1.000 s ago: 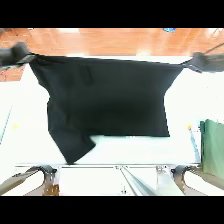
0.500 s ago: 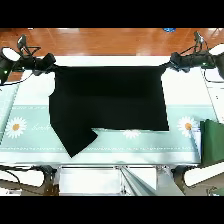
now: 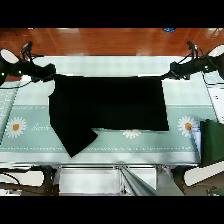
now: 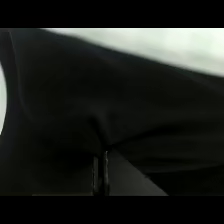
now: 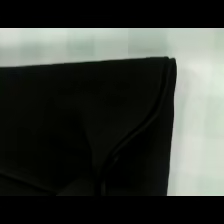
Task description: Fold the shirts.
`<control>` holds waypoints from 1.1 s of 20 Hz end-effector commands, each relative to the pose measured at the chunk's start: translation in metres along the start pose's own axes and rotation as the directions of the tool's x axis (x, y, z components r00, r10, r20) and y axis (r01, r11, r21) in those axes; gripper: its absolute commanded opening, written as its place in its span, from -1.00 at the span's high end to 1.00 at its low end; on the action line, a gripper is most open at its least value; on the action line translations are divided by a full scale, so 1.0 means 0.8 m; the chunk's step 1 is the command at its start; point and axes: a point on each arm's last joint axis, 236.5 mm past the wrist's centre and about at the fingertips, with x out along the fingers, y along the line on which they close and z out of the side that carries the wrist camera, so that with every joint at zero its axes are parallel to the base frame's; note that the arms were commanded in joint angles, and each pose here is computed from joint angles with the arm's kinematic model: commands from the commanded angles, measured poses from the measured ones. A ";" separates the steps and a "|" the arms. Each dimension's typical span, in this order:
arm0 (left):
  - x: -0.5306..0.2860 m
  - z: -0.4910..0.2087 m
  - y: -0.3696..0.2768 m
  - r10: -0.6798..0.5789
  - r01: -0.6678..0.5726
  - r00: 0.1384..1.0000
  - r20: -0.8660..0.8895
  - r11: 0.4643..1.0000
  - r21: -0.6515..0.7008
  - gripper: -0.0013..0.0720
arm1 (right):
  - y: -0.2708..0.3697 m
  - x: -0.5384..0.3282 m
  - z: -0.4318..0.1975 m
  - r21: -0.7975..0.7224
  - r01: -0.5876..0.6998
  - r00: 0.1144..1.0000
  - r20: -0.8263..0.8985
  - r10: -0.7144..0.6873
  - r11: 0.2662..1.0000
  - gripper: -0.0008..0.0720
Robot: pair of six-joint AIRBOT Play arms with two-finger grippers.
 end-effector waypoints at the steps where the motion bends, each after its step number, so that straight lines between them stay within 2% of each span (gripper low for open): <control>1: 0.027 -0.035 0.026 0.046 -0.045 0.997 -0.060 0.999 0.008 0.91 | -0.011 0.017 -0.019 0.006 0.019 0.999 -0.050 -0.019 1.000 0.91; 8: 0.052 -0.063 0.032 0.032 -0.036 0.989 -0.145 0.999 -0.022 0.91 | -0.019 0.047 -0.031 0.051 0.010 0.995 -0.101 -0.005 0.999 0.90; 9: 0.051 -0.065 0.030 0.024 -0.029 0.988 -0.154 0.999 -0.034 0.91 | -0.019 0.051 -0.033 0.053 0.015 0.994 -0.109 -0.009 0.998 0.65; 10: 0.049 -0.073 0.028 0.020 -0.033 0.983 -0.183 0.997 -0.070 0.68 | -0.020 0.053 -0.036 0.070 0.027 0.993 -0.120 -0.018 0.997 0.18; 11: 0.043 -0.081 0.027 0.013 -0.032 0.975 -0.221 0.996 -0.082 -0.01 | -0.018 0.052 -0.042 0.086 0.027 0.990 -0.139 -0.015 0.996 -0.18; 12: 0.031 -0.086 0.030 0.013 -0.036 0.965 -0.261 0.996 -0.087 -0.42 | -0.018 0.042 -0.047 0.097 0.027 0.988 -0.156 -0.012 0.995 -0.16; 15: -0.028 -0.092 0.050 0.001 -0.044 0.943 -0.332 0.991 -0.123 -0.43 | -0.029 -0.019 -0.042 0.131 0.039 0.993 -0.113 -0.024 0.991 -0.16; 19: -0.112 -0.112 0.092 0.041 -0.083 0.970 -0.239 0.982 -0.169 -0.43 | -0.066 -0.103 -0.065 0.171 0.119 0.993 -0.014 -0.119 0.978 -0.16; 21: -0.127 -0.166 0.125 0.068 -0.129 0.971 -0.228 0.955 -0.266 -0.43 | -0.082 -0.100 -0.107 0.235 0.120 0.991 0.031 -0.131 0.964 -0.16; 22: -0.128 -0.200 0.142 0.075 -0.158 0.969 -0.236 0.922 -0.355 -0.43 | -0.082 -0.088 -0.135 0.256 0.097 0.993 0.048 -0.112 0.962 -0.16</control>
